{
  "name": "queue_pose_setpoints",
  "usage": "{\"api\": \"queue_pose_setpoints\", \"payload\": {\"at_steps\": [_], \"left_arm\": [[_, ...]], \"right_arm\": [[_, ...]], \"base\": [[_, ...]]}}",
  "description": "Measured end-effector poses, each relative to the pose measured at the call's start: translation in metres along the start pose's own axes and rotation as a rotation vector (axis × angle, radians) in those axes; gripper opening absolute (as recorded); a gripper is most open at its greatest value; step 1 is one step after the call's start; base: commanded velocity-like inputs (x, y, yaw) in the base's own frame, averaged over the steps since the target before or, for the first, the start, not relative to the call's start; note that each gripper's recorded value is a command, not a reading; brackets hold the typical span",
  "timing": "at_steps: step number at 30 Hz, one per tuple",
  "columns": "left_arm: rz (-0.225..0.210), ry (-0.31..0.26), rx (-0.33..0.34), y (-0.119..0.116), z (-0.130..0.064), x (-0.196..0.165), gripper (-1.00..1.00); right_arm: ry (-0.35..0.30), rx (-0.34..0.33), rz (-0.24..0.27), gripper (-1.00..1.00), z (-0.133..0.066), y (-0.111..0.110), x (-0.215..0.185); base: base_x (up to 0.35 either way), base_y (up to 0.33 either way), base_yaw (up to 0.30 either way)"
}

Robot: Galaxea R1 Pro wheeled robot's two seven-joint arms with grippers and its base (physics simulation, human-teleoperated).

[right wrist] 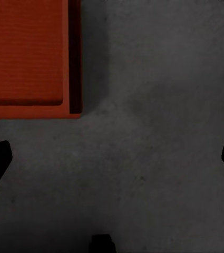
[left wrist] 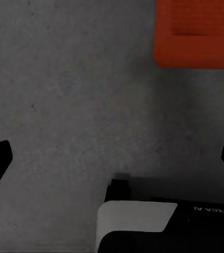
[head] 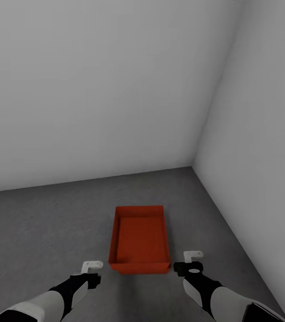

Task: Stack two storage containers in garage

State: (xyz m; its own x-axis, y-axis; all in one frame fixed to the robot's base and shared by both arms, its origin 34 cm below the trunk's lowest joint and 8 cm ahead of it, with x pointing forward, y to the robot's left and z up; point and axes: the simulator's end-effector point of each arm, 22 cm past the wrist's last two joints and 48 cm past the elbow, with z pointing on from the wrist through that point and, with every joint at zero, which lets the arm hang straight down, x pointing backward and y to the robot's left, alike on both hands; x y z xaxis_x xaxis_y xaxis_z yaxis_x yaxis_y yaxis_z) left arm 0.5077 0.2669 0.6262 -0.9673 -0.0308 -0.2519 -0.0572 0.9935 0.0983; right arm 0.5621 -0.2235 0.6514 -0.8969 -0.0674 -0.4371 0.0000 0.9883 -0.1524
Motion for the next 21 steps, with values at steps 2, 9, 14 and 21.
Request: {"api": "queue_pose_setpoints", "payload": {"at_steps": [2,9,14,21], "left_arm": [[-0.001,0.004,-0.006,0.003,0.000,0.004,1.00],[-0.005,0.013,-0.019,0.009,-0.002,0.015,1.00],[-0.006,0.009,-0.020,0.010,-0.004,0.014,1.00],[-0.007,0.003,-0.019,0.009,-0.007,0.013,1.00]], "right_arm": [[-0.002,0.002,0.000,1.00,-0.001,-0.001,-0.001],[-0.008,0.005,0.000,1.00,-0.003,-0.003,-0.005],[-0.014,0.007,0.001,1.00,-0.005,-0.004,-0.008],[-0.015,0.017,-0.001,1.00,-0.007,-0.010,-0.009]], "base": [[0.000,0.000,0.000],[0.000,0.000,0.000],[0.000,0.000,0.000],[0.000,0.000,0.000]]}}
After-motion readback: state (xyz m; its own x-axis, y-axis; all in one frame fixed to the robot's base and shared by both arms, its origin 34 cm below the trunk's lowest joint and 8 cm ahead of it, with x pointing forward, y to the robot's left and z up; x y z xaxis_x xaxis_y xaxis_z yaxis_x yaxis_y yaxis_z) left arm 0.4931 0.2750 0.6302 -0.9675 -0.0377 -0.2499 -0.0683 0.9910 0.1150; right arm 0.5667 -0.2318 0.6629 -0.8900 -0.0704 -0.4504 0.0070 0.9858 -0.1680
